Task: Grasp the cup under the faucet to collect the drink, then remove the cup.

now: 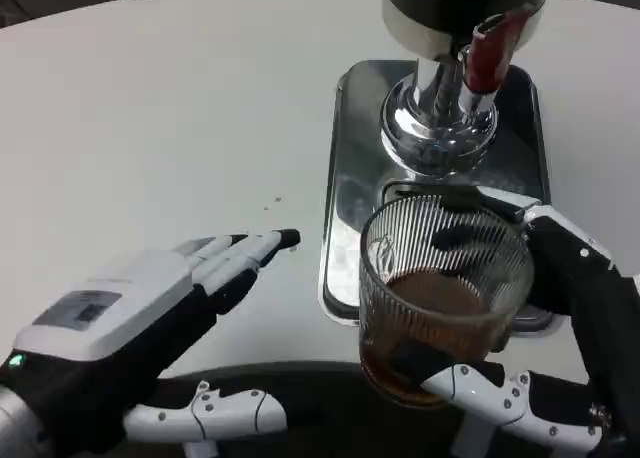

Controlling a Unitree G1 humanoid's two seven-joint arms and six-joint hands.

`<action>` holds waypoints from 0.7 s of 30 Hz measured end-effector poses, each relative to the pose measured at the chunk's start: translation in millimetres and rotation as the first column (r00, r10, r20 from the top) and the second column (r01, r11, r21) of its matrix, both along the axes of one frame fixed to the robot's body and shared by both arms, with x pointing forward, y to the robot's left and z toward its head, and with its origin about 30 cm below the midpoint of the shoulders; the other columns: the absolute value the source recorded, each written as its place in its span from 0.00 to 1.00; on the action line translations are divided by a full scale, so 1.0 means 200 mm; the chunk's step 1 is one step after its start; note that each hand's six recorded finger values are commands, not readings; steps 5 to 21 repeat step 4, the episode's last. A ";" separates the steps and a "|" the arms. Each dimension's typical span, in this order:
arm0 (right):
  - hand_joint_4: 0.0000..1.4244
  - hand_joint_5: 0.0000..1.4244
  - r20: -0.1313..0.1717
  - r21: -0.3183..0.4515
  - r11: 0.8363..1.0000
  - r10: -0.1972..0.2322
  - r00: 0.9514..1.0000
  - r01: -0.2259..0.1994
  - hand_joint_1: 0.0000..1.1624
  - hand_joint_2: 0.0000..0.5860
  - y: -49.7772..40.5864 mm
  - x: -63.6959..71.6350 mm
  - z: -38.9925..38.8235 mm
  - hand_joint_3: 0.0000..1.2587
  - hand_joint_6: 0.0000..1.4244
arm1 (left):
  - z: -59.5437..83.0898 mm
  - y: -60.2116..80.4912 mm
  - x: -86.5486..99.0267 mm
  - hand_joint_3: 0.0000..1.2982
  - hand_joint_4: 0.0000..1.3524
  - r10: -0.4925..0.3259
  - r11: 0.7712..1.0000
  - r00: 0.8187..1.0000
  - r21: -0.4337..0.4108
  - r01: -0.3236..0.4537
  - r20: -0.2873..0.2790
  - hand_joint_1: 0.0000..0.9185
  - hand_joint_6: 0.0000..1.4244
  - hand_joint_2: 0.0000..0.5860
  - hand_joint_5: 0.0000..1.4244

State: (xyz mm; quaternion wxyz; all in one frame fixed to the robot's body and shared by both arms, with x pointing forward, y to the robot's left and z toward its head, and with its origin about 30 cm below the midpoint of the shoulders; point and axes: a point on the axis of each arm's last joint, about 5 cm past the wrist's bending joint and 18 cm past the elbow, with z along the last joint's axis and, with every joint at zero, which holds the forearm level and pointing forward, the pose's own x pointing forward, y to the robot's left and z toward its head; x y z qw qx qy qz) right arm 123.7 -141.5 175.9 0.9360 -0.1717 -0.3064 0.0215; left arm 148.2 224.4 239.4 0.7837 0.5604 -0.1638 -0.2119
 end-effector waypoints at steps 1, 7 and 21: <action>0.69 0.85 0.000 0.000 1.000 0.001 1.000 -0.001 0.74 0.29 0.001 0.00 0.000 0.68 0.77 | 0.00 0.00 0.00 0.00 0.00 0.001 1.000 1.000 0.000 -0.001 -0.003 0.00 0.00 0.15 0.00; 0.69 0.85 0.000 0.000 1.000 0.001 1.000 -0.001 0.74 0.29 0.001 0.00 0.000 0.68 0.77 | 0.00 0.00 0.00 0.00 0.00 0.001 1.000 1.000 0.000 -0.001 -0.004 0.00 0.00 0.15 0.00; 0.69 0.85 0.000 0.000 1.000 0.001 1.000 -0.001 0.74 0.29 0.001 0.00 0.000 0.68 0.77 | 0.00 0.00 0.00 0.00 0.00 0.001 1.000 1.000 0.000 -0.001 -0.004 0.00 0.00 0.15 0.00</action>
